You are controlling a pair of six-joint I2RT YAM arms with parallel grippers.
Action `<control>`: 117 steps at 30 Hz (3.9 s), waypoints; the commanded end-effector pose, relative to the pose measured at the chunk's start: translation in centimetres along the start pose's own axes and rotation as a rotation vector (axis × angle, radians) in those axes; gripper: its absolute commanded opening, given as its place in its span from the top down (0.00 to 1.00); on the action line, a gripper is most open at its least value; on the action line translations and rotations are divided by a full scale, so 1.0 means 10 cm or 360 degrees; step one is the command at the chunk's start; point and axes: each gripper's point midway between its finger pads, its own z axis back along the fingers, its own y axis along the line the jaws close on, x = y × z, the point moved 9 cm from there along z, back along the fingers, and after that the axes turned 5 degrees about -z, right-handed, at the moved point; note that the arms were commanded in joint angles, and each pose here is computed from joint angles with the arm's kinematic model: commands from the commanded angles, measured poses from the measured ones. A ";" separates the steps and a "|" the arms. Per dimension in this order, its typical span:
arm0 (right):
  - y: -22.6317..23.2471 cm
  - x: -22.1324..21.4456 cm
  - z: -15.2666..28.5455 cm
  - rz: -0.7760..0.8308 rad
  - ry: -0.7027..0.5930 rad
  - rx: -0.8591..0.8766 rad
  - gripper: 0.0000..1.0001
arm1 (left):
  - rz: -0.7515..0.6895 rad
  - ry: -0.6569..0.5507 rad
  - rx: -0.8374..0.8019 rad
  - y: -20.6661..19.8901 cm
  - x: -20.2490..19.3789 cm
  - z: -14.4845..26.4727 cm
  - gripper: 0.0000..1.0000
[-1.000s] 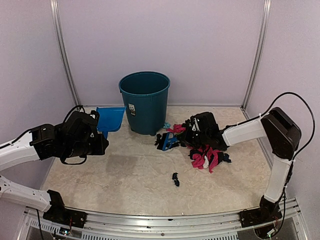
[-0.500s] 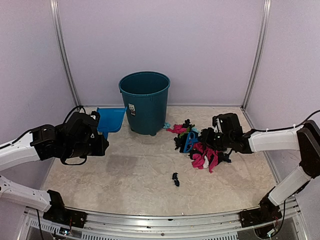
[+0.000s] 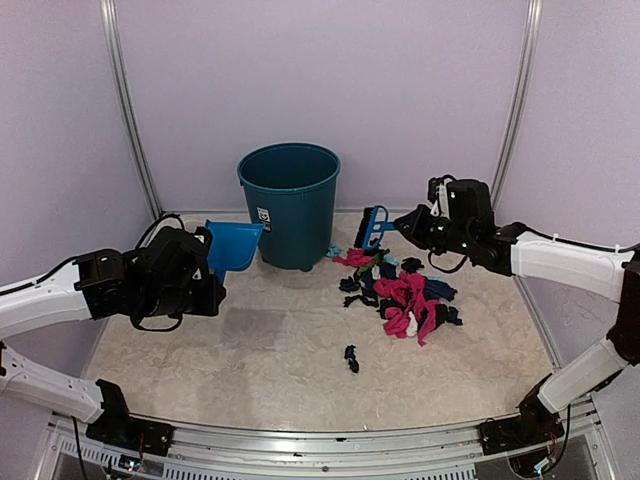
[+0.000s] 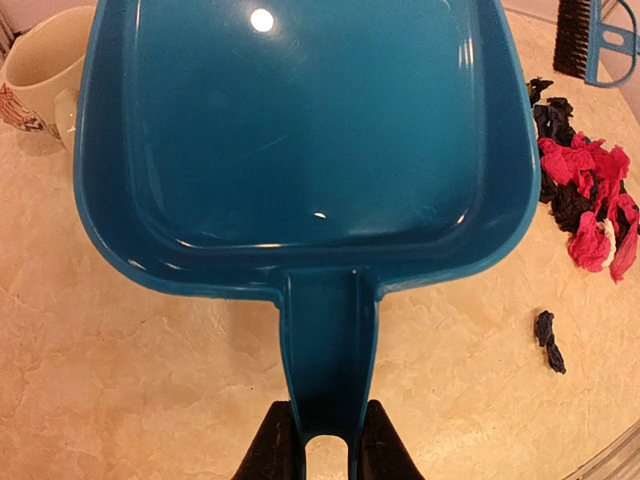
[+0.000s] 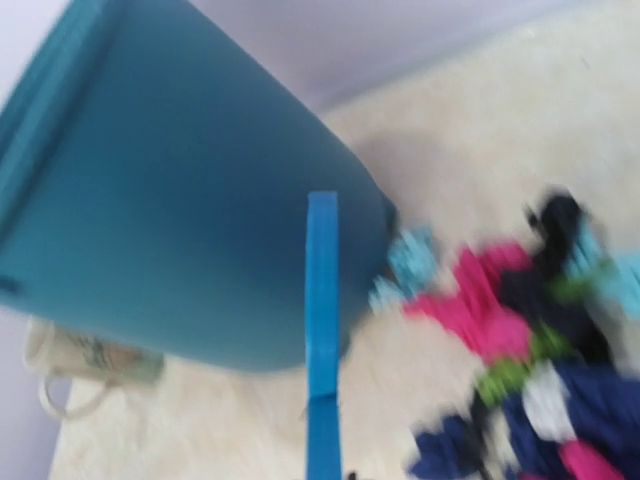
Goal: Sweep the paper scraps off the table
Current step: Sweep the paper scraps at the center of the board, then place the dustpan at the center of the board.
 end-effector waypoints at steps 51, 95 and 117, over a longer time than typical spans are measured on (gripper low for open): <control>-0.44 -0.31 -0.08 0.0129 0.0238 -0.0002 1.00 | -0.0192 0.0225 -0.0255 -0.33 -0.47 -0.11 0.94; -0.03 -0.71 1.01 0.0569 0.0588 0.0075 1.00 | -0.0950 0.0806 -0.0593 -1.26 -1.45 -0.67 0.71; -0.07 -0.74 0.98 0.0593 0.0530 0.0101 1.00 | -0.0495 0.0225 -0.0559 -0.97 -1.56 -0.28 0.20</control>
